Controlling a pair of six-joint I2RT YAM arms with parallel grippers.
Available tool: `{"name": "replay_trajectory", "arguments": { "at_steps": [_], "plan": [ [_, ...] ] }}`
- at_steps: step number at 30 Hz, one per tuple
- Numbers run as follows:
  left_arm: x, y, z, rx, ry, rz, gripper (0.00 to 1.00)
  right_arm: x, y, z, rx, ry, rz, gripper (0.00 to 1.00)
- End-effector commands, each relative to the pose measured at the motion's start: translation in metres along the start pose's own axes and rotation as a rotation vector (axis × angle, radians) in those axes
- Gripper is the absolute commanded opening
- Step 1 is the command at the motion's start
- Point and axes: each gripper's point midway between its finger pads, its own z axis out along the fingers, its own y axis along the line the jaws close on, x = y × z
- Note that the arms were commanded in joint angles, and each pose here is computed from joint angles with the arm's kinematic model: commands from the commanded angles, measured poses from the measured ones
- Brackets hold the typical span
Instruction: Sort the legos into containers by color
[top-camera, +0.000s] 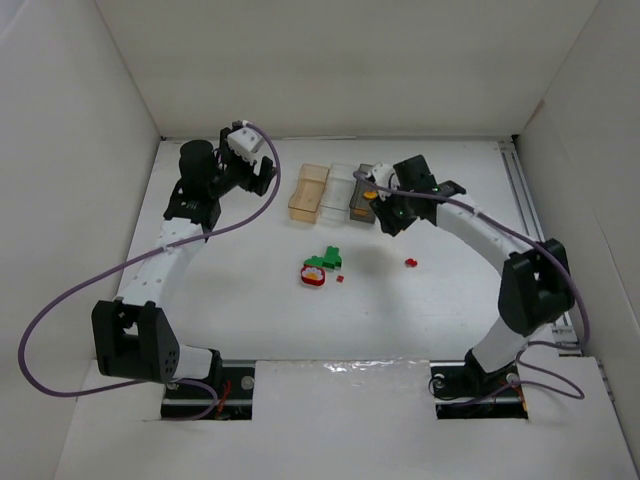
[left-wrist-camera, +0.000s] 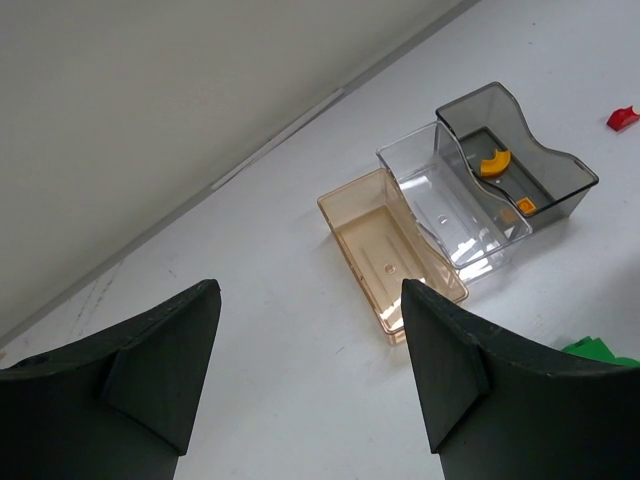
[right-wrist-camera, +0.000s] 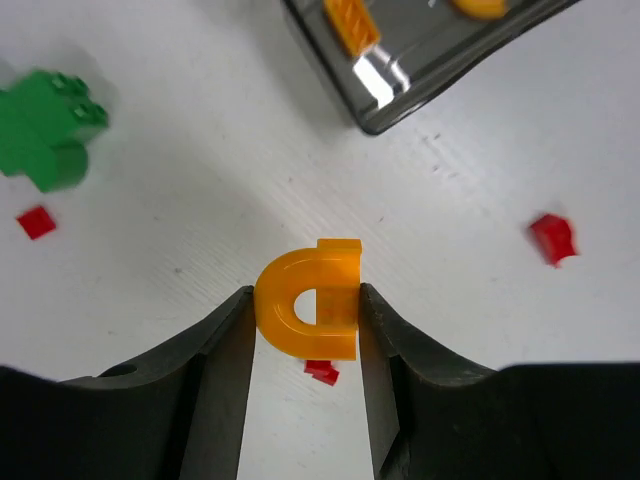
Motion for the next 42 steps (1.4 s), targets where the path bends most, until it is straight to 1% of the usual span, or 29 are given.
{"name": "replay_trajectory", "arguments": {
  "at_steps": [1,2,3,4,6,7,10,11,13,15,17,18,21,22,24,25,26,27,28,29,30,31,32,34,35,36,38,41,42],
  "plan": [
    [-0.026,0.002,-0.001,0.004,-0.073,0.010,0.70,-0.059,-0.008,-0.035,0.017,-0.179,-0.042,0.06],
    [-0.028,0.003,-0.001,0.002,-0.080,0.014,0.70,-0.067,-0.010,-0.034,0.017,-0.180,-0.027,0.06],
    [-0.028,0.002,-0.001,0.002,-0.081,0.002,0.70,-0.092,-0.015,-0.041,0.018,-0.225,-0.023,0.06],
    [-0.024,0.002,0.001,0.005,-0.071,-0.013,0.70,-0.090,-0.016,-0.020,0.003,-0.184,0.007,0.06],
    [-0.026,0.002,0.002,0.004,-0.079,-0.019,0.70,-0.112,-0.025,-0.016,-0.003,-0.219,0.030,0.06],
    [-0.031,0.004,0.001,0.001,-0.088,-0.014,0.70,-0.110,-0.027,0.002,-0.012,-0.192,0.046,0.06],
    [-0.030,0.007,0.001,-0.020,-0.083,-0.015,0.70,-0.130,-0.044,0.014,0.001,-0.227,0.066,0.06],
    [-0.027,0.006,0.001,-0.017,-0.074,-0.020,0.70,-0.127,-0.043,0.030,-0.019,-0.206,0.079,0.06],
    [-0.024,0.007,0.001,-0.025,-0.060,-0.027,0.70,-0.137,-0.053,0.036,-0.008,-0.223,0.082,0.06],
    [-0.024,0.008,-0.002,-0.033,-0.055,-0.028,0.70,-0.131,-0.061,0.050,-0.006,-0.198,0.098,0.06],
    [-0.019,0.008,-0.002,-0.041,-0.045,-0.042,0.70,-0.130,-0.067,0.056,0.000,-0.198,0.105,0.09],
    [-0.019,0.008,-0.002,-0.041,-0.044,-0.042,0.70,-0.130,-0.067,0.056,0.000,-0.198,0.105,0.14],
    [-0.017,0.007,-0.001,-0.041,-0.045,-0.051,0.70,-0.134,-0.070,0.062,0.004,-0.207,0.094,0.25],
    [-0.017,0.007,-0.001,-0.041,-0.045,-0.051,0.70,-0.134,-0.070,0.064,0.002,-0.201,0.095,0.34],
    [-0.017,0.007,-0.001,-0.041,-0.045,-0.051,0.70,-0.134,-0.070,0.064,0.002,-0.201,0.095,0.46],
    [-0.017,0.007,-0.001,-0.041,-0.045,-0.051,0.70,-0.140,-0.071,0.054,0.009,-0.221,0.080,0.56],
    [-0.018,0.008,0.001,-0.041,-0.045,-0.051,0.70,-0.145,-0.071,0.048,0.008,-0.247,0.074,0.61],
    [-0.018,0.008,0.001,-0.041,-0.045,-0.051,0.71,-0.141,-0.072,0.044,0.006,-0.253,0.079,0.65],
    [-0.018,0.009,0.001,-0.041,-0.044,-0.042,0.71,-0.151,-0.076,0.021,0.015,-0.303,0.074,0.67],
    [-0.018,0.010,0.003,-0.041,-0.043,-0.042,0.71,-0.150,-0.080,0.012,0.025,-0.311,0.080,0.71],
    [-0.018,0.010,0.003,-0.041,-0.043,-0.042,0.71,-0.144,-0.090,0.002,0.034,-0.318,0.088,0.73],
    [-0.018,0.010,0.003,-0.041,-0.043,-0.042,0.71,-0.131,-0.093,0.001,0.024,-0.303,0.094,0.73],
    [-0.018,0.010,0.003,-0.041,-0.043,-0.042,0.71,-0.124,-0.097,-0.010,0.020,-0.299,0.075,0.71],
    [-0.015,0.007,0.006,-0.019,-0.038,-0.047,0.71,-0.090,-0.115,-0.013,0.029,-0.236,0.129,0.71],
    [-0.015,0.008,0.008,-0.019,-0.038,-0.047,0.71,-0.079,-0.123,-0.018,0.033,-0.219,0.112,0.70],
    [-0.015,0.008,0.008,-0.019,-0.038,-0.047,0.71,-0.068,-0.130,-0.018,0.041,-0.198,0.116,0.66],
    [-0.017,0.009,0.008,-0.021,-0.046,-0.043,0.71,-0.039,-0.155,-0.027,0.086,-0.162,0.132,0.65],
    [-0.013,0.006,0.008,-0.009,-0.041,-0.046,0.71,-0.004,-0.169,-0.026,0.096,-0.068,0.055,0.65],
    [-0.013,0.006,0.008,-0.008,-0.041,-0.046,0.71,0.003,-0.170,-0.019,0.080,-0.040,-0.002,0.63]
  ]
}}
